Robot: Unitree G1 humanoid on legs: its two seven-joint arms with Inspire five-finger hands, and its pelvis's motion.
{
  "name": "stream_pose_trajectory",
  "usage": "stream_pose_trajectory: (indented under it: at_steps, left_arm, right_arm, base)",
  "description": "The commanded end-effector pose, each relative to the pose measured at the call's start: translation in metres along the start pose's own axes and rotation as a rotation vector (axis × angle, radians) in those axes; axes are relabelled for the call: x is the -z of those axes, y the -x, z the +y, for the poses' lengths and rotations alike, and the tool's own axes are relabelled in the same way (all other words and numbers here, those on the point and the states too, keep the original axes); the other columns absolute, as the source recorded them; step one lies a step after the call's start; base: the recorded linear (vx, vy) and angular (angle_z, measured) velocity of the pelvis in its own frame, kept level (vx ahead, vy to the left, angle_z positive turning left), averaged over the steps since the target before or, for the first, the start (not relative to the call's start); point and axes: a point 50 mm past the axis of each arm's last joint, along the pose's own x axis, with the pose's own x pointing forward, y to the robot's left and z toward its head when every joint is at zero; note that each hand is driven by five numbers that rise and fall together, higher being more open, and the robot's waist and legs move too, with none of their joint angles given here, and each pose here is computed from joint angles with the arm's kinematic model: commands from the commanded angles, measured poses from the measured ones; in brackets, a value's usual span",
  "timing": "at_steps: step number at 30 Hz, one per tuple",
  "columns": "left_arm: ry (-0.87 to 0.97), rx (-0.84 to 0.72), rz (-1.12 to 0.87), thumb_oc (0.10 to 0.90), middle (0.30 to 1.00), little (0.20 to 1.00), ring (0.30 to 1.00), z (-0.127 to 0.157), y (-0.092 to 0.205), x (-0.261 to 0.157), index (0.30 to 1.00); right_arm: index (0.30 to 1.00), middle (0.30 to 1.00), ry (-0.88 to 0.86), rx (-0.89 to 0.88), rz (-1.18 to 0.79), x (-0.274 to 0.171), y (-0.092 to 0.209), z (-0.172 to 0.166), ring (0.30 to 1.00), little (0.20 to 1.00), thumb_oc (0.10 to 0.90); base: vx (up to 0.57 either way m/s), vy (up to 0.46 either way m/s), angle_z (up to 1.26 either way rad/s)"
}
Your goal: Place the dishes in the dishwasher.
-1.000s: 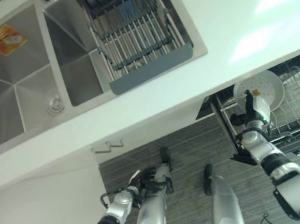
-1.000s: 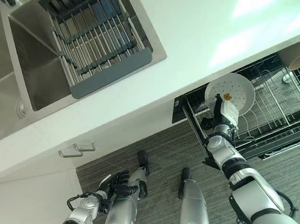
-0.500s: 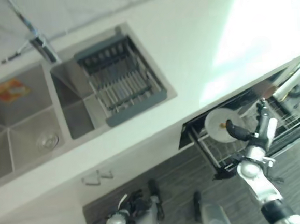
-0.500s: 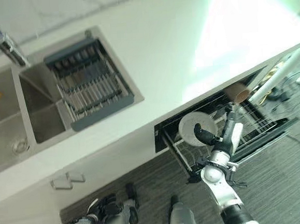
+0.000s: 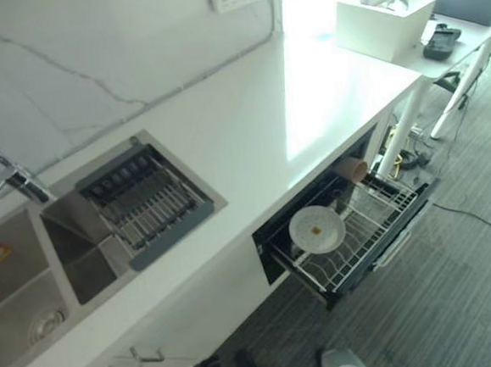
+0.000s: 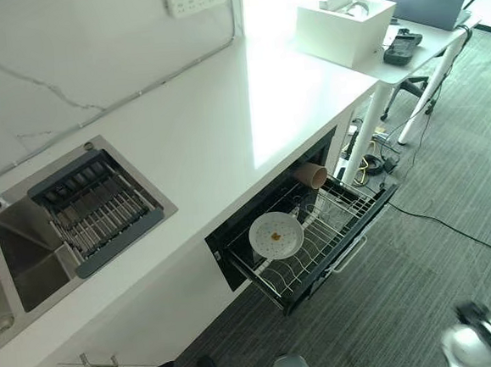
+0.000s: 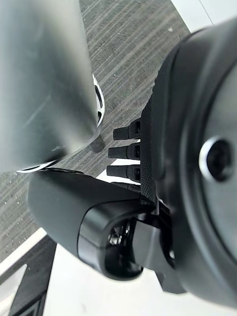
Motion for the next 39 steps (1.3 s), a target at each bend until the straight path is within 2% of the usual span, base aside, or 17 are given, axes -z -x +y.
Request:
stream_pose_trajectory:
  at_steps: [1,4,5,7,11,16,19,24,35,39]
  left_arm:
    - [-0.047,0.007,0.098,0.800,0.900,0.900,0.900,0.010,0.004,0.021,0.900]
    - [-0.089,0.031,0.100,0.800,0.900,0.900,0.900,0.008,0.000,0.010,0.900]
    - [-0.097,0.036,0.098,0.800,0.900,0.900,0.900,0.007,-0.001,0.007,0.900]
    - [-0.109,0.049,0.095,0.800,0.900,0.900,0.900,0.003,-0.002,0.004,0.900]
    - [-0.096,0.068,0.083,0.800,0.900,0.900,0.900,-0.004,-0.003,0.001,0.900]
    - [-0.069,0.101,0.039,0.800,0.900,0.900,0.900,-0.013,-0.005,-0.010,0.900]
    - [-0.022,0.112,0.014,0.800,0.900,0.900,0.900,-0.016,-0.005,-0.013,0.900]
    - [0.004,0.108,-0.026,0.800,0.900,0.900,0.900,-0.012,-0.004,-0.020,0.900]
    - [0.117,0.005,-0.030,0.800,0.900,0.900,0.900,0.014,-0.004,-0.025,0.900]
    - [0.177,-0.025,-0.013,0.800,0.900,0.900,0.900,0.023,-0.003,-0.022,0.900]
  right_arm:
    - [0.900,0.900,-0.167,0.162,0.017,-0.015,-0.015,0.011,0.900,0.900,0.800]
    - [0.900,0.900,0.030,0.260,0.292,0.051,-0.003,-0.016,0.900,0.900,0.800]
    - [0.900,0.900,0.059,0.244,0.310,0.056,0.000,-0.016,0.900,0.900,0.800]
    - [0.900,0.900,0.167,0.145,0.354,0.070,0.012,-0.012,0.900,0.900,0.800]
    - [0.900,0.900,0.255,-0.007,0.432,0.084,0.035,0.001,0.900,0.900,0.800]
    - [0.900,0.900,0.339,-0.262,0.375,0.077,0.050,0.037,0.900,0.900,0.800]
    - [0.900,0.900,0.329,-0.426,0.238,0.057,0.050,0.069,0.900,0.900,0.800]
    - [0.900,0.900,0.270,-0.536,0.079,0.027,0.042,0.103,0.900,0.900,0.800]
    - [0.900,0.900,0.031,-0.530,-0.161,-0.046,0.010,0.147,0.900,0.900,0.800]
    - [0.900,0.900,-0.076,-0.545,-0.291,-0.081,0.008,0.159,0.900,0.900,0.800]
  base:
    - [0.05,-0.010,-0.28]
    - [0.04,-0.012,-0.05]
    - [0.00,0.000,0.00]
    - [0.00,0.008,-0.02]
    - [0.01,0.026,0.04]
    - [-0.02,0.086,0.29]
    - [-0.02,0.094,0.30]
    - [0.00,0.049,0.25]
    - [-0.03,0.002,0.17]
    - [-0.04,-0.085,0.00]
